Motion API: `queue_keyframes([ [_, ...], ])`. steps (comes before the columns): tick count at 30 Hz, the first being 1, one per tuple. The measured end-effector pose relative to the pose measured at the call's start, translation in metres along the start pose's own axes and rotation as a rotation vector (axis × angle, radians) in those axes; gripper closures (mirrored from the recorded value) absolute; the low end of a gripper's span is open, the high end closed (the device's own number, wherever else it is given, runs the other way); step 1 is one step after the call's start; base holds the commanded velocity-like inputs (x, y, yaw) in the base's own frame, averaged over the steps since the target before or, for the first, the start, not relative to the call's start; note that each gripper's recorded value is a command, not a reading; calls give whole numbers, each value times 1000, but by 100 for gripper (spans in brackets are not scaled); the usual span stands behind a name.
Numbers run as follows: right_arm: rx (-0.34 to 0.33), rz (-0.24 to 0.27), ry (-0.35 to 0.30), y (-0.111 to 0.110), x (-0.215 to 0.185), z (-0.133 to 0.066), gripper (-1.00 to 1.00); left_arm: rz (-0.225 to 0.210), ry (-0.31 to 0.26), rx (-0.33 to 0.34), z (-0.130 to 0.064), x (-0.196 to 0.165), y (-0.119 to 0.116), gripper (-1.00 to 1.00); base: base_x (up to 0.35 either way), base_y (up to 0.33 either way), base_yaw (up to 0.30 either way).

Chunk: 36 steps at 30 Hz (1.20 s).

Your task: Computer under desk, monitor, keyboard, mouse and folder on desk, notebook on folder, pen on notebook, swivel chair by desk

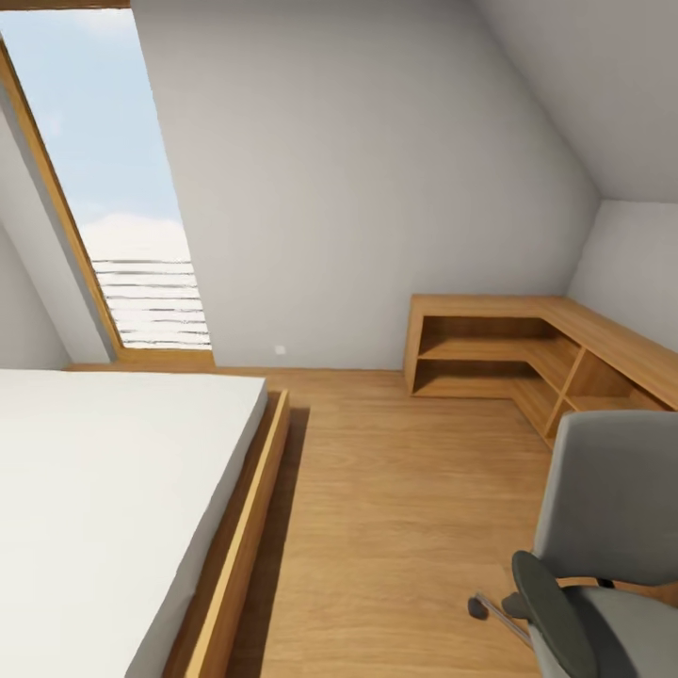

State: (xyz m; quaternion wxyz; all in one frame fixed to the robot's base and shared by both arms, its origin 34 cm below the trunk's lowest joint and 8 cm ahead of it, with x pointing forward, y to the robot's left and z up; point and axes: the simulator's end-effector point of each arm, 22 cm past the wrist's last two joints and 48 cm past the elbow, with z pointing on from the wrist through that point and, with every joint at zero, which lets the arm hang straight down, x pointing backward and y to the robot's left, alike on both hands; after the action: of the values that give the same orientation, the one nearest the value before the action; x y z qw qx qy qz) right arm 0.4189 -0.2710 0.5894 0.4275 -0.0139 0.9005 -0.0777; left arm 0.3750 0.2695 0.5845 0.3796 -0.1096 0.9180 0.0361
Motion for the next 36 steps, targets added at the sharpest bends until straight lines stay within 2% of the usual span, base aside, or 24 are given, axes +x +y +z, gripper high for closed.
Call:
queue_keyframes([
  [19, 11, -13, 0, -11, 1, 1, -100, 1, 0, 1, 0, 0, 0, -100, 31, -23, 1],
  [36, 12, -13, 0, -12, 1, 1, -100, 1, 0, 1, 0, 0, 0, -100, 0, 82, 0],
])
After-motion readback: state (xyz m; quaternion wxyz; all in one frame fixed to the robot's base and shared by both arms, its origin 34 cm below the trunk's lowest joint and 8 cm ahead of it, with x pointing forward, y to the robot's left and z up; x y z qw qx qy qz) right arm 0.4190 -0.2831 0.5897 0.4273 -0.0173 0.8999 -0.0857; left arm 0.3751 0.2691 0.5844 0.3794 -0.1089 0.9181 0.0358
